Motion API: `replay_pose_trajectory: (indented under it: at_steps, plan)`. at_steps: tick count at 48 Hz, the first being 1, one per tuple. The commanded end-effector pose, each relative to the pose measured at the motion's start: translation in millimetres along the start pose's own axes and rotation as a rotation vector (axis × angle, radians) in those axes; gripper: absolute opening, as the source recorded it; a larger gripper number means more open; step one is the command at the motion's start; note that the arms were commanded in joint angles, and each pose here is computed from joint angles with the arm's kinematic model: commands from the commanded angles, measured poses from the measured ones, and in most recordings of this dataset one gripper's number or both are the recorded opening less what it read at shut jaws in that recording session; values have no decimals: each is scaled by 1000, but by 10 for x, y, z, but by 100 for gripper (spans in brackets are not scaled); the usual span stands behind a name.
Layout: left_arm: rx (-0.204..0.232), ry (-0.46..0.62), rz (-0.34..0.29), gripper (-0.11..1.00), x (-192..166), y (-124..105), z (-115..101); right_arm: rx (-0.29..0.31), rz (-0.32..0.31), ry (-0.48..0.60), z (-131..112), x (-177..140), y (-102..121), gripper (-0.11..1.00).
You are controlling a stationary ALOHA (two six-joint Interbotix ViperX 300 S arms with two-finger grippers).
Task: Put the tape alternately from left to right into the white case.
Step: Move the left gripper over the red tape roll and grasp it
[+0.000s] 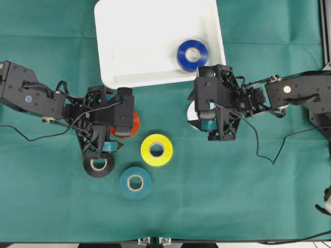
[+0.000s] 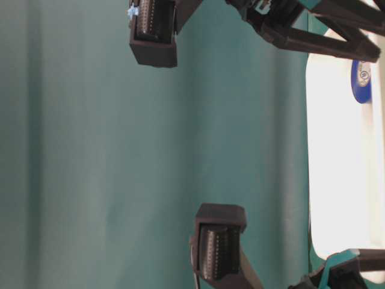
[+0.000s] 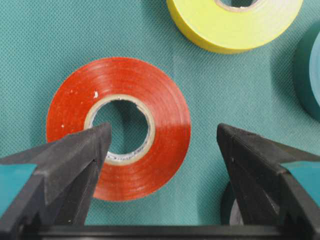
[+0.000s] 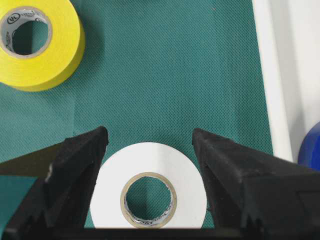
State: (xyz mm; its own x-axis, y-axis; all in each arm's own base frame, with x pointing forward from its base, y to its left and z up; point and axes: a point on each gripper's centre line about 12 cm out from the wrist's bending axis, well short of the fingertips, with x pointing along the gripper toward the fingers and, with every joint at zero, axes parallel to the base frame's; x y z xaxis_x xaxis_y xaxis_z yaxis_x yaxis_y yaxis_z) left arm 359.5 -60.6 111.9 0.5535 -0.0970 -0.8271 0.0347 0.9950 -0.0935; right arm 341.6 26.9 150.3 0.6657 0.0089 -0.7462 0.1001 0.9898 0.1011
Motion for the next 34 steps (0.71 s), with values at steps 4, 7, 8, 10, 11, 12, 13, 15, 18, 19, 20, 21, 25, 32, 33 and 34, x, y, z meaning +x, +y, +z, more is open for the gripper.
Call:
replay_pose_trajectory:
  at_steps: [4,7,8,10,11,12,13,15,18,19,20,21,25,32,33,34]
  plan:
    - [2,-28,-2,44,1,-5,108,-3,11,-26,61,-34,26,75]
    - [2,-17,-1,44,41,-2,91,-3,10,-23,48,-32,23,75]
    - [2,-15,0,44,49,-2,90,-3,10,-21,42,-31,22,75]
    - [2,-9,1,44,71,0,80,-3,9,-20,36,-31,20,75]
    - [2,-6,1,44,80,1,73,-3,9,-18,30,-30,19,75]
    - [2,-5,1,44,89,1,72,-3,10,-19,31,-30,20,75]
    - [2,-3,2,44,93,1,69,-3,9,-17,23,-29,18,75]
    - [-1,0,3,44,106,8,66,-3,10,-19,28,-33,19,75]
    - [-3,4,5,44,124,21,60,-2,8,-17,20,-28,12,75]
    - [-3,5,6,44,128,21,56,-3,9,-16,19,-28,17,75]
    - [-5,7,7,44,133,27,54,-3,9,-16,19,-28,17,75]
    - [-5,8,7,44,137,28,50,-3,8,-15,17,-28,16,75]
    - [-6,11,8,44,146,35,44,-3,8,-15,17,-28,16,75]
    - [-8,16,9,44,146,36,39,-3,9,-17,20,-33,17,75]
    - [-8,17,9,44,146,36,37,-3,9,-16,19,-28,17,75]
    - [-8,17,9,44,146,36,37,-3,8,-15,17,-28,16,75]
